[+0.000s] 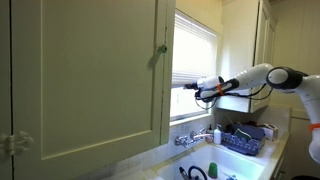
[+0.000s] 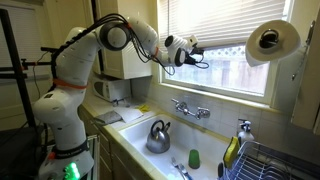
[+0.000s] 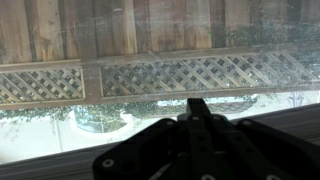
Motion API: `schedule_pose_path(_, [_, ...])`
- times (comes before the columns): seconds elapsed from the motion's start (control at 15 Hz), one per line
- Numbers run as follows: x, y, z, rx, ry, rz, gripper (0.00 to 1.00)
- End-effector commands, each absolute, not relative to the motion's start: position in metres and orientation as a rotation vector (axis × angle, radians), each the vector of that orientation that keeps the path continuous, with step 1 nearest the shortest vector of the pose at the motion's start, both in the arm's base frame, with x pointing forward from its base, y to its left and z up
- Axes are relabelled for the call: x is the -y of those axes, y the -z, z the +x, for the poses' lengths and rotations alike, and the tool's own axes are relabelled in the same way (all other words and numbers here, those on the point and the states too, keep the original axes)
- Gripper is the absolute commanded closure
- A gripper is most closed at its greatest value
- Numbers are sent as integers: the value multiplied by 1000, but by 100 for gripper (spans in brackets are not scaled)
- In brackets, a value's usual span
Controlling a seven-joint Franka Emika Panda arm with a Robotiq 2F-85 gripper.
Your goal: Open the blinds half way
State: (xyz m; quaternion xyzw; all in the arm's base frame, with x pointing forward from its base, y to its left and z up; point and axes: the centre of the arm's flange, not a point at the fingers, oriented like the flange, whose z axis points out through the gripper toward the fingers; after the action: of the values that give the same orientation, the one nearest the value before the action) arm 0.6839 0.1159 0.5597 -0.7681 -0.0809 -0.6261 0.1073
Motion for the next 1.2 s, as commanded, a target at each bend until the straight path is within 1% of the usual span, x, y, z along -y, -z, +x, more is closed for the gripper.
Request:
schedule_pose_path(0.0, [-117, -562, 691, 200, 1799, -2242, 100])
schedule_pose_path(0.27, [-117, -551, 694, 190, 1772, -2241, 100])
schedule_pose_path(0.6, [-126, -541, 696, 272, 1825, -2213, 100])
schedule_pose_path(1.13, [-124, -481, 711, 356, 1871, -2245, 100])
